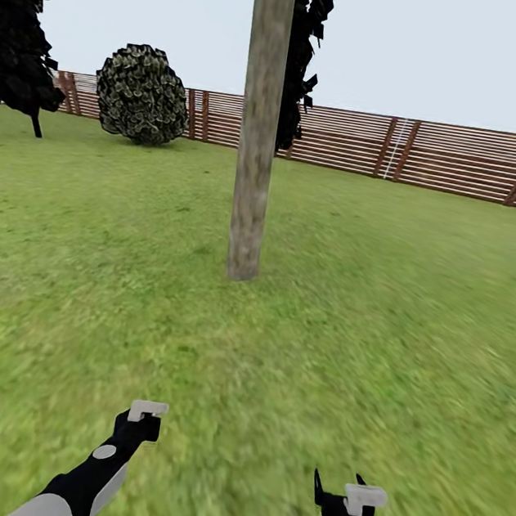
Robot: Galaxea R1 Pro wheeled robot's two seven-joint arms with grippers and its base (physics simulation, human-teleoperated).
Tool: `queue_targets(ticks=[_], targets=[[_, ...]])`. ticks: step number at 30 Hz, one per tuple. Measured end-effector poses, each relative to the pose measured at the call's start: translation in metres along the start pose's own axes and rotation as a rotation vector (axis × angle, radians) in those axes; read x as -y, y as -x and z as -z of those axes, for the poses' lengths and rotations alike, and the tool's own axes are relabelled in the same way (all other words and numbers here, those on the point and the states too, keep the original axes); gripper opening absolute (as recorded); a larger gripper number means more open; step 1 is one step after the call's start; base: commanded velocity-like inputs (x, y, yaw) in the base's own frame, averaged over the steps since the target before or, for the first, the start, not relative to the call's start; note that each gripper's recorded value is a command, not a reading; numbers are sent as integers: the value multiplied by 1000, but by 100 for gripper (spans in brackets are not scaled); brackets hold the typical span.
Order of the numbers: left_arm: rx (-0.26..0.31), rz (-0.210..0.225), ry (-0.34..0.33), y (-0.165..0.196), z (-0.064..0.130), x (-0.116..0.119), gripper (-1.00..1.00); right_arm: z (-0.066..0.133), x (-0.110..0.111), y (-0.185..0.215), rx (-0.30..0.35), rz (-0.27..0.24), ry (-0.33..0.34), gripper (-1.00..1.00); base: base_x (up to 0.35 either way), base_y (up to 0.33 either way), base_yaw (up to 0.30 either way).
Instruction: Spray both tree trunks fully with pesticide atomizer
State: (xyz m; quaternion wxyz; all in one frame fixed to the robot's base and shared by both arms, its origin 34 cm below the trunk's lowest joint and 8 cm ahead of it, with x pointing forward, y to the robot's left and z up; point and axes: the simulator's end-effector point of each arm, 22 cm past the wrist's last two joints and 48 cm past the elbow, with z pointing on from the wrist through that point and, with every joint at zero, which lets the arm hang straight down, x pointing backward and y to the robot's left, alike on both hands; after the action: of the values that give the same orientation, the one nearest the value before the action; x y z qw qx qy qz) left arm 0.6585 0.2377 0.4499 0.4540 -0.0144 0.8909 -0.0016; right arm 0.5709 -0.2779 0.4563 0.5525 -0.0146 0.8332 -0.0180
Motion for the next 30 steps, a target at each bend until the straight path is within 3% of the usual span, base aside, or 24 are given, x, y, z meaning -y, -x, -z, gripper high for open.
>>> queue_targets(ticks=[30], targets=[[1,-1,1,0,0,-1,-100,0,0,-1,-1,1,0,100,340,0,0]])
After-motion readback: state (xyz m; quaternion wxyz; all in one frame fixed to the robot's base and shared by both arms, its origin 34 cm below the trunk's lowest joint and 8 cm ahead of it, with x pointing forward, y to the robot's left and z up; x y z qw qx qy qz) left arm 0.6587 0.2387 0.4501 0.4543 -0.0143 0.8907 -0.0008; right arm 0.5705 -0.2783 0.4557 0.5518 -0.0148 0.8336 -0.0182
